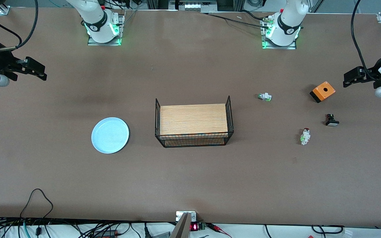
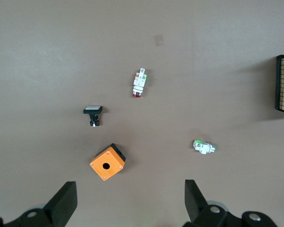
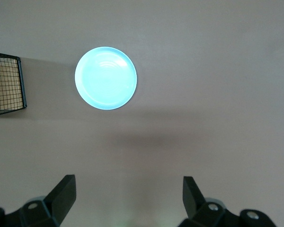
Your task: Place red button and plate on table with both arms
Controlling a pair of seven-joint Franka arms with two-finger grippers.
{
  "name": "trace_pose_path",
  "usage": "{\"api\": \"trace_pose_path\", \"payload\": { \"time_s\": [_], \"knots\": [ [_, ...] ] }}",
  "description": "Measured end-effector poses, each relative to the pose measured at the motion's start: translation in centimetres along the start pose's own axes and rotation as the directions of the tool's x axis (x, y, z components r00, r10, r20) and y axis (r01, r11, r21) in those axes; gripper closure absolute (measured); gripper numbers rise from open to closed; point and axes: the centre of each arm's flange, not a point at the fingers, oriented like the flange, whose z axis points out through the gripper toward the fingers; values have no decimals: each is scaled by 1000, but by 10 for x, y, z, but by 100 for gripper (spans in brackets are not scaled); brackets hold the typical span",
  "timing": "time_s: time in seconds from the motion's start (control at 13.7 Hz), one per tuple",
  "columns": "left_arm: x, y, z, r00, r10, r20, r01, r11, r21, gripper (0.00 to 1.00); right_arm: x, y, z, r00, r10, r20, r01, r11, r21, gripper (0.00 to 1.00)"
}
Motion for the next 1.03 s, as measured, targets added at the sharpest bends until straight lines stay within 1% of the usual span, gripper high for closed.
{"api": "trace_pose_path", "payload": {
  "time_s": [0.73,0.88,1.03],
  "knots": [
    [4,-7,9,1000,-15,16,15,1000,-1,0,7,0,1,1000,3,4,-3,1000,-1,0],
    [5,-8,7,1000,-16,11,16,1000,0,0,7,3,0,1000,5,3,-5,1000,-28,0],
    [5,-8,-4,1000,-17,-11,17,1000,2,0,7,6,0,1000,6,2,-6,998,-56,0]
  ]
}}
